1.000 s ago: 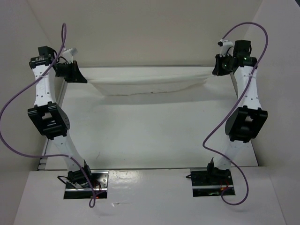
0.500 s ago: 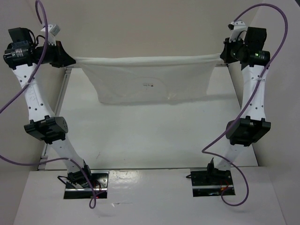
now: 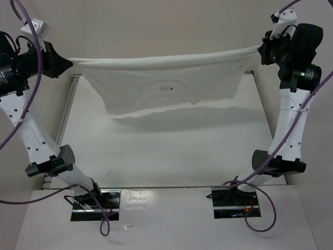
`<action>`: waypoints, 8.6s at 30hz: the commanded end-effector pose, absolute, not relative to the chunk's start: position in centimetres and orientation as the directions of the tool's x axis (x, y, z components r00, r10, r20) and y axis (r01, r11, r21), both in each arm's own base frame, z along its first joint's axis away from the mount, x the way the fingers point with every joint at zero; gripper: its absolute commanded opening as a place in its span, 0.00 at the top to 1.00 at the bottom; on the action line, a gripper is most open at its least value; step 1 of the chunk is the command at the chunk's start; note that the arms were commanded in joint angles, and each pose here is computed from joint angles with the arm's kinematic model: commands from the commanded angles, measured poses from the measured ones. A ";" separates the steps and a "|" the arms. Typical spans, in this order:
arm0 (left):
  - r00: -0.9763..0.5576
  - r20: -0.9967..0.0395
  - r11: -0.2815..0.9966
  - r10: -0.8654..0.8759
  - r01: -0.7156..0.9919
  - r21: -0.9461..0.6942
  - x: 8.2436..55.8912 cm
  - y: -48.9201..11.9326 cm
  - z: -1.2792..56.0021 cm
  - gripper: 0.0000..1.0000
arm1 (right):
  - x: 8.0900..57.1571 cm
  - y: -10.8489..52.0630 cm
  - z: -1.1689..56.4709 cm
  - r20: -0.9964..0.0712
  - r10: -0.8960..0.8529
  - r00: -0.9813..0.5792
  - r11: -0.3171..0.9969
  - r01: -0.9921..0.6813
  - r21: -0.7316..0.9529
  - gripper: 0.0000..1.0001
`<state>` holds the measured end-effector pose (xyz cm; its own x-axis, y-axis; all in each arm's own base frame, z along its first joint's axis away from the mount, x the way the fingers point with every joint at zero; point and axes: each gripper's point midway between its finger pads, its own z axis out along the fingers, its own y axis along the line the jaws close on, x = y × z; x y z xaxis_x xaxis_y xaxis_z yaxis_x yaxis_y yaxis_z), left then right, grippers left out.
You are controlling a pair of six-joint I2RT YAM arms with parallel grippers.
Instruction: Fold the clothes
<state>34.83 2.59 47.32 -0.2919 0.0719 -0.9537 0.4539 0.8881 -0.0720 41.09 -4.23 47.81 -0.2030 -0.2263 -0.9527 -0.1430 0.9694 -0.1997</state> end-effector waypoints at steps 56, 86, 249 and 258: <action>0.029 -0.980 0.978 0.196 0.061 0.198 22.7 2.3 54.6 1.00 | 27.4 -1.1 58.2 -0.936 -0.339 0.099 0.931 -0.106 -0.349 1.00; -0.092 -0.992 0.972 0.087 0.227 0.064 27.9 3.1 50.0 1.00 | 31.6 -1.1 50.4 -0.935 -0.334 -0.120 0.923 -0.243 -0.298 1.00; -0.989 -0.030 0.954 0.146 0.148 -0.260 33.7 -5.3 1.2 0.32 | 43.5 0.8 3.7 -0.309 -0.369 -0.877 0.929 -0.335 -0.161 0.21; -0.996 0.002 0.988 0.089 0.088 -0.129 34.7 -0.7 0.9 0.32 | 43.0 1.3 3.3 -0.301 -0.370 -0.879 0.929 -0.347 -0.128 0.21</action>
<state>34.80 -3.71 2.07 -0.9925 0.1138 -0.0448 0.1211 0.9650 -0.2326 42.49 1.04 3.61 -0.8798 -0.3819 -0.2829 -0.3550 0.9238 -0.1432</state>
